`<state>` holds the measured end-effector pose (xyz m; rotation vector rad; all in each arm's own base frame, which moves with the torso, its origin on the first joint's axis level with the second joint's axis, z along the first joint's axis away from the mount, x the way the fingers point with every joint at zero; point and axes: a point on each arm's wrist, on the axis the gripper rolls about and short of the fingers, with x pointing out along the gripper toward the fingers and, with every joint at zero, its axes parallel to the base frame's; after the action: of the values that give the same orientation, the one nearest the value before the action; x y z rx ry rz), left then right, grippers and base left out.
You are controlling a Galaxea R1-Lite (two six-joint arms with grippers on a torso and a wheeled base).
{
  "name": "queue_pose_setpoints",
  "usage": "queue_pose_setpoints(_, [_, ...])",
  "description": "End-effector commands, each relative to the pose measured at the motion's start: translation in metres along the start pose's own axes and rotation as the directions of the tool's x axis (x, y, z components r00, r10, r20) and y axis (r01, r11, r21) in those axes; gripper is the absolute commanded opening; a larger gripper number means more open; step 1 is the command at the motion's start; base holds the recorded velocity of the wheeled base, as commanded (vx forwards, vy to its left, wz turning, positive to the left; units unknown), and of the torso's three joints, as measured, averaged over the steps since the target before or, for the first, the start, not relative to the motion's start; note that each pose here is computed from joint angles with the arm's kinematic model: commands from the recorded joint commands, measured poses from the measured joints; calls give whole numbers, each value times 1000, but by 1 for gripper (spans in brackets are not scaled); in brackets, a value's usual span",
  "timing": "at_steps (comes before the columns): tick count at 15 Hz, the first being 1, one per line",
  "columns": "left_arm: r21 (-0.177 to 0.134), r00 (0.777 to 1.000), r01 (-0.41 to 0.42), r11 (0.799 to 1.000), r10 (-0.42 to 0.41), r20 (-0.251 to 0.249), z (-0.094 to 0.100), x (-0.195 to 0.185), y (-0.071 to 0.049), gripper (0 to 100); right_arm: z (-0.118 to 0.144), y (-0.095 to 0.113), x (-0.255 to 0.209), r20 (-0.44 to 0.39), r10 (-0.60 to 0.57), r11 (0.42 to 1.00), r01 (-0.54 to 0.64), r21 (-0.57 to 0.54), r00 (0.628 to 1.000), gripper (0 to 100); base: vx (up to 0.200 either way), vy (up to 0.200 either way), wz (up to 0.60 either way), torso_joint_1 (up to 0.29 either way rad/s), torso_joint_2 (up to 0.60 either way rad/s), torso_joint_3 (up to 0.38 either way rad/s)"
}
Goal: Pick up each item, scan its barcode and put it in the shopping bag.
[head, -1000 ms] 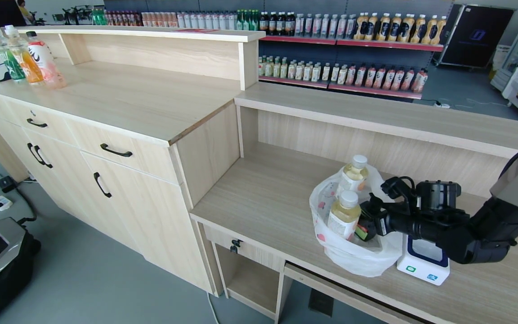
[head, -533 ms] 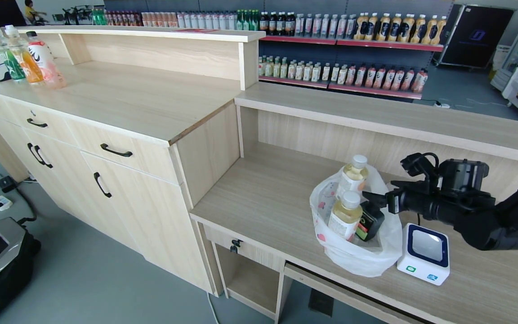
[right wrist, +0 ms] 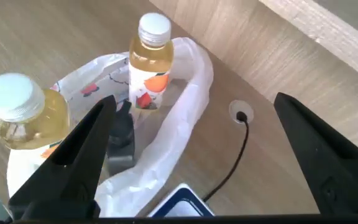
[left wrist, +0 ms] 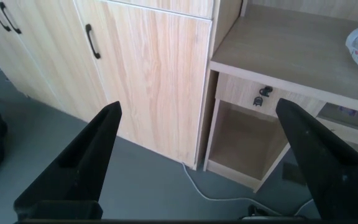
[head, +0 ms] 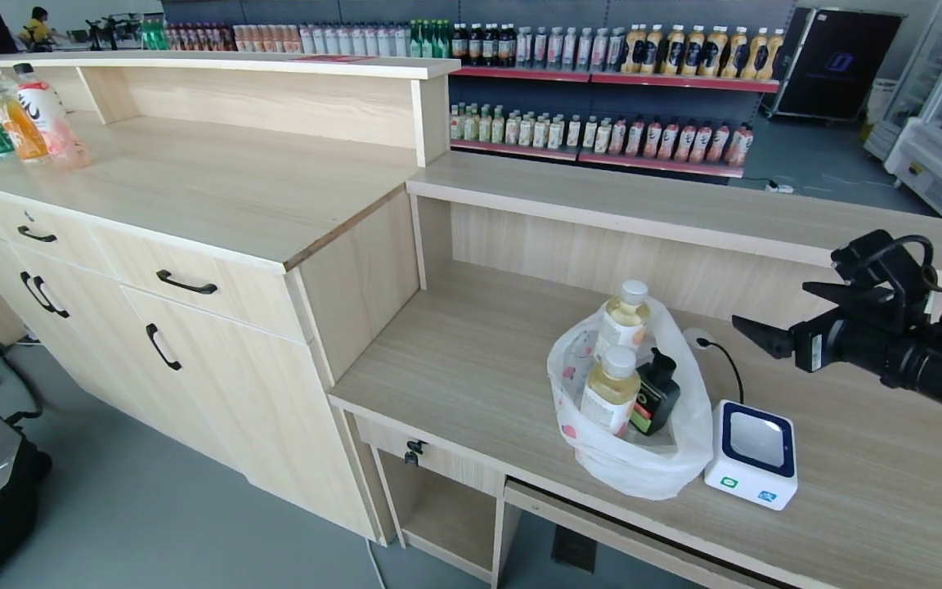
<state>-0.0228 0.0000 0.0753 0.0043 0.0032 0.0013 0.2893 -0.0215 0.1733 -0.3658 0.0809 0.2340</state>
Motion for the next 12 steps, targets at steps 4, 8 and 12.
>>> queue_pose_setpoints(4, [0, 1000, 0, 1000, 0, 0, 0, 0, 0, 100, 46, -12, -47, 99, -180, 983, 175, 58, 979, 100, 0, 0, -600, 1, 1, 1])
queue_pose_setpoints(8, [0, 1000, 0, 1000, 0, 0, 0, 0, 0, 100, 61, -12, -109, -55, -363, 912, 367, 182, 930, 100, 0, 0, -600, -2, 1, 2])
queue_pose_setpoints(12, [0, 1000, 0, 1000, 0, 0, 0, 0, 0, 100, 36, 22, -166, -175, -381, 836, 419, 354, 908, 100, 0, 0, -300, 0, 2, 2])
